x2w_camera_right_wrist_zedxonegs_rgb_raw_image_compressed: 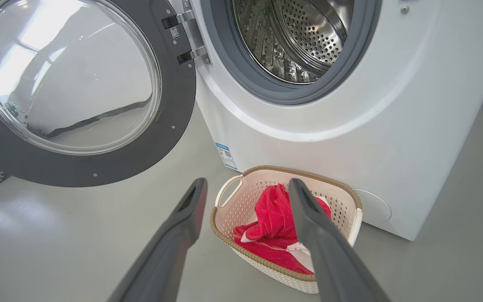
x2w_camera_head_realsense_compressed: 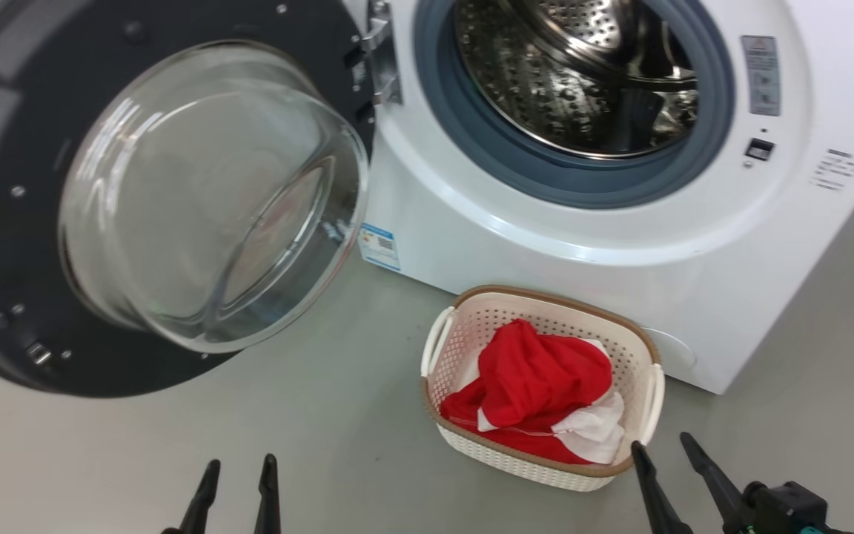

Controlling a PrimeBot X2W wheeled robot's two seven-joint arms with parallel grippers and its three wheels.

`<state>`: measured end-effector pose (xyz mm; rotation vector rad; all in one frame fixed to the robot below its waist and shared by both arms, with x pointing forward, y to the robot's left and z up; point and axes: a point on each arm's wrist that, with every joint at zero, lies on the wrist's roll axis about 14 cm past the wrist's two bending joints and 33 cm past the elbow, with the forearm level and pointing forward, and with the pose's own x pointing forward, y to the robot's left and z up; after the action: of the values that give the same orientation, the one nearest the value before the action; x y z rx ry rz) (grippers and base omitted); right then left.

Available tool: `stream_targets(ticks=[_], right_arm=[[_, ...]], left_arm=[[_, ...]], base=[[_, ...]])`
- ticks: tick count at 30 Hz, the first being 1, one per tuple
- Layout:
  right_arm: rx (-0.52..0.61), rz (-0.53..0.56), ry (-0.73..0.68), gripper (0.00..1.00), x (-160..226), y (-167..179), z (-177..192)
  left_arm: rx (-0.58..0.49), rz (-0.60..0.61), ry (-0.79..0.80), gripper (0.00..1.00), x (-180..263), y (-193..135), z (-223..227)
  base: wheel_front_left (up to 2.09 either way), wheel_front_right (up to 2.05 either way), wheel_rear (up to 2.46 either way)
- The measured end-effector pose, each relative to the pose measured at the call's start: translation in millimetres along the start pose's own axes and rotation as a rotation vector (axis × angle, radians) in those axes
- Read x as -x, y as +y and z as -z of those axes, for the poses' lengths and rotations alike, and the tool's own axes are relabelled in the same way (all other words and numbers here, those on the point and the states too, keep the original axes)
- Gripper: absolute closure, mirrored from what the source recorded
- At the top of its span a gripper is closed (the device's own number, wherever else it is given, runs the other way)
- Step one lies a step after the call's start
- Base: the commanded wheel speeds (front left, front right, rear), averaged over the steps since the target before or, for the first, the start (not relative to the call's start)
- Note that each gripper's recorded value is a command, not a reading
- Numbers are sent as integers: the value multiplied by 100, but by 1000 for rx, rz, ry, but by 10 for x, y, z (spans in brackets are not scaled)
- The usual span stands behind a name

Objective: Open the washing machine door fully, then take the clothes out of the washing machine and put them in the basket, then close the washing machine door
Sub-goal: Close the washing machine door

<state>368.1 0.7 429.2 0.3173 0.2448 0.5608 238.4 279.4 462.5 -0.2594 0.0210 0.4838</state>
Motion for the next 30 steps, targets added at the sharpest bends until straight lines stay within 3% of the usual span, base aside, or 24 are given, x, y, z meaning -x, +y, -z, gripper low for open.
stream_targets(ticks=[9,20,22,23,26,30], right_arm=[[25,-118,37,0,-225,268,79],[29,-123,36,0,-263,258,60],[27,-117,30,0,-260,246,45],[25,-114,28,0,-257,243,38],[15,-99,14,0,-256,219,4],[10,-84,4,0,-252,178,-25]], left_arm=[[32,-115,-33,0,83,182,-119],[59,-109,-46,2,73,165,-158],[70,-97,-51,77,64,150,-174],[75,-90,-60,100,54,145,-202],[81,-76,-121,100,-12,164,-395],[65,-60,-315,100,-219,254,-1036]], base=[[0,0,0],[0,0,0],[0,0,0],[0,0,0],[0,0,0],[0,0,0]])
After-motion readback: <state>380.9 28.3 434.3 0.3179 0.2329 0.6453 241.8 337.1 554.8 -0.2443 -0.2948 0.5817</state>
